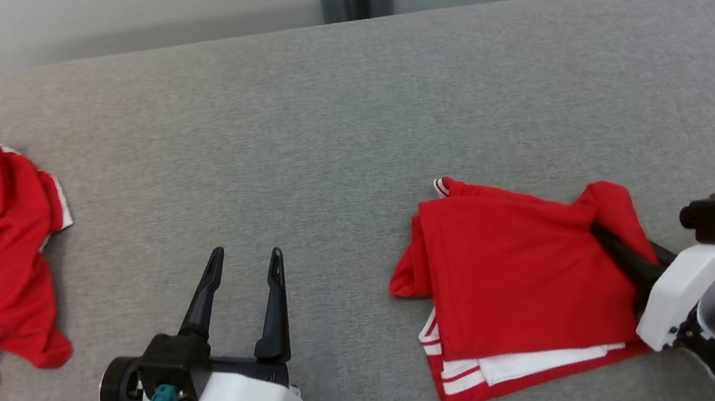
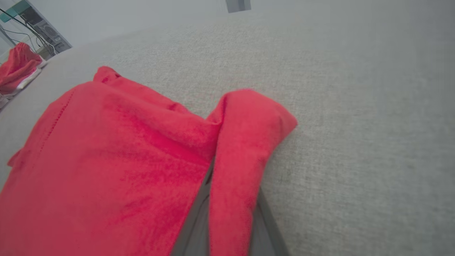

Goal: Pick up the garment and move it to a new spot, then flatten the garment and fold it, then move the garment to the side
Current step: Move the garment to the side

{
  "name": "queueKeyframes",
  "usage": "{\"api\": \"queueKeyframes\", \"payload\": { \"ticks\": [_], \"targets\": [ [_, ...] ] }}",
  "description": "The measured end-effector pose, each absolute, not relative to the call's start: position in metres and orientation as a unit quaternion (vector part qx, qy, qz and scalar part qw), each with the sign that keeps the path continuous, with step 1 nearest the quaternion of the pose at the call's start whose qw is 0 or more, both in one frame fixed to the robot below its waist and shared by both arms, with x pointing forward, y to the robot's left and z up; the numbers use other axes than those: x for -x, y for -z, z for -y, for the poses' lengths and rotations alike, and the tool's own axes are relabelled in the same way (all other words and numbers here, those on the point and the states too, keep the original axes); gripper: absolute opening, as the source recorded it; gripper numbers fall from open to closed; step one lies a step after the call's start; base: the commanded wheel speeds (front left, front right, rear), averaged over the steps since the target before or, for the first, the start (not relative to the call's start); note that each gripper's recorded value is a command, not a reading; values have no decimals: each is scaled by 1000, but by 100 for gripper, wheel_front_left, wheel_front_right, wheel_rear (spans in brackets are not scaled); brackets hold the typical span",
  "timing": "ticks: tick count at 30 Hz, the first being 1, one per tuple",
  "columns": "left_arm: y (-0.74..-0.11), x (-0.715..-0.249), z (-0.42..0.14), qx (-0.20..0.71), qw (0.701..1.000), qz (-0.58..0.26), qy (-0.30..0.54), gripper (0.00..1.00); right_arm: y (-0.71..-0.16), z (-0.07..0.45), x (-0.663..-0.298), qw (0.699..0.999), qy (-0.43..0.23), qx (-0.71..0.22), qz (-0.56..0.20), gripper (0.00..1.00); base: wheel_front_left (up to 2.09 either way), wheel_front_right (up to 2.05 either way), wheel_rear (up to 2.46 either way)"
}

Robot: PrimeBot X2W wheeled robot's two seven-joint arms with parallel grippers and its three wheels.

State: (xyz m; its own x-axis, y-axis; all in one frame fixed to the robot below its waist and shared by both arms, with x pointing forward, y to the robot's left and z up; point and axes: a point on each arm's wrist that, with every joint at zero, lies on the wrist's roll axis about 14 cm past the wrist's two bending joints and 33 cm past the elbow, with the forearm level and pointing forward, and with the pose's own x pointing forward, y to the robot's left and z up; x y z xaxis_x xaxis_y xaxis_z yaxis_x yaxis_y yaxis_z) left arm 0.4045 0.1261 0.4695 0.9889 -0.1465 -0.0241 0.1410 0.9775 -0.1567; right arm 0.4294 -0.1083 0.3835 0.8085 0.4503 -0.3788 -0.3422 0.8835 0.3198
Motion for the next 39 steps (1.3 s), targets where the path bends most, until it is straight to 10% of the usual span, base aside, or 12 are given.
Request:
{"api": "queueKeyframes", "payload": {
  "ticks": [26, 39],
  "targets": [
    [-415, -492, 33, 108, 947, -27, 303, 100, -416, 407, -505, 955, 56, 186, -222, 0, 0, 0, 0],
    [-403, -503, 41, 128, 942, -26, 309, 100, -382, 421, -495, 927, 80, 259, -258, 0, 0, 0, 0]
  ]
}}
